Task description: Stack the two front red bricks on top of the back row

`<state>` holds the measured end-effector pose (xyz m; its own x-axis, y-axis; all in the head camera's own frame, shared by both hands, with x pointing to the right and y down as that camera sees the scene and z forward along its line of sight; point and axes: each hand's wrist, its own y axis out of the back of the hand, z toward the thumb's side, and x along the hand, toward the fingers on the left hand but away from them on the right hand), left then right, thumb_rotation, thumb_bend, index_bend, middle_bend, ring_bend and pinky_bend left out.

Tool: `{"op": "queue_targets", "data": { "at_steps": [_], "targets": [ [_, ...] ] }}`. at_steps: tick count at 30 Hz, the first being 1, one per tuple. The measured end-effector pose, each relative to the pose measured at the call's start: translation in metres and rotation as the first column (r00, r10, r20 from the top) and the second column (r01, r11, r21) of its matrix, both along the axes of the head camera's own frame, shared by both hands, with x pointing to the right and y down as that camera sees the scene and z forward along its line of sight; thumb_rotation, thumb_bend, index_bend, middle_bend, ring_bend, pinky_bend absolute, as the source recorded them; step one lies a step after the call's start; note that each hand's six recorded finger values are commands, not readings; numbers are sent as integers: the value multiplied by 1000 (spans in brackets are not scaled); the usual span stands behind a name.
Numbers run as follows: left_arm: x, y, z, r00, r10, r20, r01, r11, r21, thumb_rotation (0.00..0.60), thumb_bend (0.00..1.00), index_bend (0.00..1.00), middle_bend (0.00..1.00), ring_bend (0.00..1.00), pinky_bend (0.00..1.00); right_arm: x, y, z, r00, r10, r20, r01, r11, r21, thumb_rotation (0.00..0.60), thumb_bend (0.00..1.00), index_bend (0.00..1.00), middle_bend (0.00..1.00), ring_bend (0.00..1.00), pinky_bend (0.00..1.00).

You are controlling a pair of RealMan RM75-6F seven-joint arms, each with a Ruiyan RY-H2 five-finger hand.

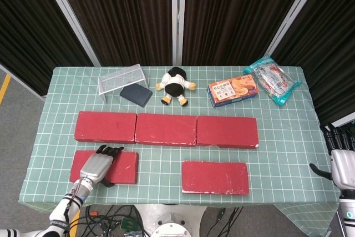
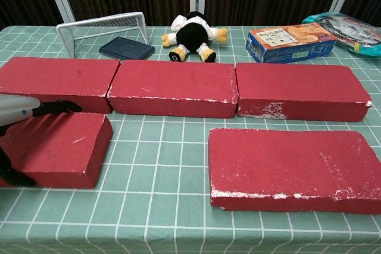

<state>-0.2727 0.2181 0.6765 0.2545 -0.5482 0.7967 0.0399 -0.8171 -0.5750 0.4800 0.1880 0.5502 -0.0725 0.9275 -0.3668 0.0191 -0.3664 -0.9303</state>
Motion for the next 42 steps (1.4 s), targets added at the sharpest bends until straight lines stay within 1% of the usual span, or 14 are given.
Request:
{"op": "queue_targets", "data": {
  "at_steps": [7, 13, 19, 24, 25, 29, 33, 35, 38, 42],
  "targets": [
    [1, 1, -1, 1000, -3, -2, 3, 1000, 1, 600, 7, 161, 192, 170, 0, 0, 0, 0, 1000, 3, 0, -3, 1000, -1, 600, 67, 0, 0, 0, 0],
    [1, 1, -7, 1000, -5, -13, 6, 1000, 16, 600, 13, 170, 199, 183, 0, 0, -1, -2, 1000, 4, -2, -4, 1000, 4, 600, 67, 0, 0, 0, 0],
    [3, -3, -25, 999, -1, -40, 4, 999, 52, 600, 13, 170, 198, 191, 0, 0, -1, -4, 1000, 2, -1, -2, 1000, 12, 600, 67, 0, 0, 0, 0],
    [4, -10, -44, 998, 7, -70, -2, 998, 66, 600, 13, 170, 199, 191, 0, -2, -2, -6, 1000, -13, -1, 13, 1000, 15, 600, 64, 0, 0, 0, 0],
    [4, -14, -48, 997, 11, -72, -6, 997, 73, 600, 13, 170, 199, 192, 0, -4, -2, -7, 1000, -22, -1, 22, 1000, 14, 600, 63, 0, 0, 0, 0],
    [8, -42, -63, 996, 30, -80, -19, 991, 133, 600, 13, 170, 198, 191, 0, -7, -3, -11, 999, -39, 10, 39, 999, 20, 600, 62, 0, 0, 0, 0],
    [18, -72, -68, 994, 35, -100, -18, 985, 172, 600, 14, 170, 198, 191, 0, -9, -4, -13, 999, -43, 7, 43, 999, 19, 600, 61, 0, 0, 0, 0],
    [24, -86, -67, 994, 43, -104, -24, 983, 181, 600, 14, 170, 199, 191, 0, -10, -4, -15, 999, -44, 9, 44, 999, 24, 600, 61, 0, 0, 0, 0],
    [34, -100, -60, 993, 58, -105, -39, 984, 176, 600, 13, 170, 199, 191, 0, -11, -5, -18, 999, -46, 7, 45, 999, 30, 600, 62, 0, 0, 0, 0],
    [50, -112, -45, 991, 79, -105, -62, 986, 153, 600, 14, 170, 198, 192, 0, -13, -7, -23, 999, -45, 6, 45, 998, 40, 600, 62, 0, 0, 0, 0]
  ]
}}
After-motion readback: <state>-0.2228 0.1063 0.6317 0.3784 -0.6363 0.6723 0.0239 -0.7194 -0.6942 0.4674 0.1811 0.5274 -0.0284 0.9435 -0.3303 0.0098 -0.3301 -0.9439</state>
